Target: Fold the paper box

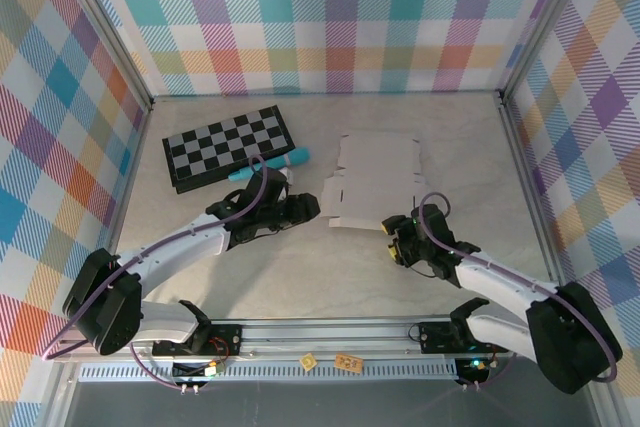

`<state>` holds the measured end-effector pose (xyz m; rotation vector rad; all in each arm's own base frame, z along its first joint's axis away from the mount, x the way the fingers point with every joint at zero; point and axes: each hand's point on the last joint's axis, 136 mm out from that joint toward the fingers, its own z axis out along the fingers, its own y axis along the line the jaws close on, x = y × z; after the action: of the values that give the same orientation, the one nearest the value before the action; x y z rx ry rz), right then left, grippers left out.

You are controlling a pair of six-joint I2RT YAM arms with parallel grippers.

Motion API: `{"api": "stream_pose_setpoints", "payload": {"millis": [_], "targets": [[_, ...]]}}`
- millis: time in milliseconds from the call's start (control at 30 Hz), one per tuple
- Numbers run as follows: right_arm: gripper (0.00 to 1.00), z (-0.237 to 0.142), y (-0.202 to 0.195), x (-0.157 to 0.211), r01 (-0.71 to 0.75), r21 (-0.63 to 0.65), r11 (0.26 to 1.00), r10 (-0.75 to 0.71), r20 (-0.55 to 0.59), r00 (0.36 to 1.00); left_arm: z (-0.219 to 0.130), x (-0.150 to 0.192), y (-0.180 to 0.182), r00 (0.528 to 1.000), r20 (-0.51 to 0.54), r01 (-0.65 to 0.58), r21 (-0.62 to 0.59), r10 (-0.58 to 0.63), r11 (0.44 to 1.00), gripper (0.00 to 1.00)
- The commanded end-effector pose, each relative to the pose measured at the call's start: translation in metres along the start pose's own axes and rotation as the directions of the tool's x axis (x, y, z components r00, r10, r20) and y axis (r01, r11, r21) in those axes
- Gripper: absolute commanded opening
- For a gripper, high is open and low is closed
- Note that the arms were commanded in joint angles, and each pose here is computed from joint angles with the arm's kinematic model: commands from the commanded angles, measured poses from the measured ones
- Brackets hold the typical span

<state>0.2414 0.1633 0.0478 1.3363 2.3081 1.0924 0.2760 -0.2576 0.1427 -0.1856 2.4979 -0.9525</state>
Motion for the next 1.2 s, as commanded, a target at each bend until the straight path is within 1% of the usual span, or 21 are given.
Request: {"api": "stream_pose_setpoints", "payload": {"millis": [0,67,133,233,300,467,567,667,700,733,800,967,1033,1167], "targets": [[0.57,0.006,0.027,-0.005,-0.043,-0.132,0.99,0.047,0.025,0.999,-0.003,0.002,-0.009,1.0,0.003,-0.012,0.046,0.012,0.999,0.52],[0.56,0.012,0.024,-0.008,-0.052,-0.141,0.989,0.057,0.034,0.998,-0.003,0.002,-0.011,1.0,-0.003,-0.017,0.051,0.017,0.999,0.52],[0.55,0.019,0.026,-0.013,-0.058,-0.181,0.982,0.067,0.047,0.997,-0.003,0.003,-0.013,1.0,-0.01,-0.026,0.056,0.027,0.998,0.52],[0.52,0.029,0.037,-0.014,-0.053,-0.229,0.972,0.065,0.042,0.997,-0.005,0.002,-0.017,0.999,-0.015,-0.043,0.065,0.044,0.997,0.52],[0.5,0.034,0.04,-0.013,-0.05,-0.231,0.972,0.061,0.037,0.997,-0.007,0.003,-0.018,0.998,-0.024,-0.051,0.065,0.052,0.997,0.52],[0.45,0.037,0.038,-0.026,-0.07,-0.239,0.968,0.095,0.093,0.991,-0.013,0.002,-0.021,0.997,-0.028,-0.067,0.064,0.068,0.996,0.51],[0.34,0.041,0.039,-0.026,-0.075,-0.243,0.967,0.1,0.091,0.991,-0.018,0.001,-0.026,0.997,-0.024,-0.076,0.072,0.078,0.995,0.51],[0.19,0.043,0.04,-0.028,-0.085,-0.25,0.965,0.113,0.099,0.989,-0.023,-0.001,-0.027,0.996,-0.014,-0.087,0.072,0.088,0.994,0.51],[0.11,0.043,0.042,-0.029,-0.087,-0.25,0.964,0.116,0.101,0.988,-0.025,-0.001,-0.027,0.996,-0.009,-0.09,0.07,0.09,0.994,0.5],[0.06,0.042,0.044,-0.029,-0.088,-0.248,0.965,0.117,0.102,0.988,-0.027,-0.002,-0.027,0.996,-0.005,-0.093,0.068,0.094,0.993,0.51],[0.0,0.039,0.053,-0.027,-0.071,-0.24,0.968,0.099,0.104,0.99,-0.031,-0.004,-0.026,0.996,0.007,-0.094,0.053,0.094,0.994,0.51],[0.0,0.017,0.08,-0.027,-0.017,-0.21,0.978,0.046,0.135,0.99,-0.047,-0.013,-0.019,0.992,0.048,-0.116,-0.022,0.117,0.993,0.57],[0.0,0.004,0.093,-0.028,-0.017,-0.202,0.979,0.047,0.145,0.988,-0.055,-0.019,-0.022,0.986,0.068,-0.15,-0.039,0.153,0.988,0.6],[0.0,-0.026,0.122,-0.033,0.008,-0.181,0.983,0.022,0.167,0.986,-0.068,-0.032,-0.032,0.962,0.093,-0.251,-0.071,0.257,0.965,0.62]]}}
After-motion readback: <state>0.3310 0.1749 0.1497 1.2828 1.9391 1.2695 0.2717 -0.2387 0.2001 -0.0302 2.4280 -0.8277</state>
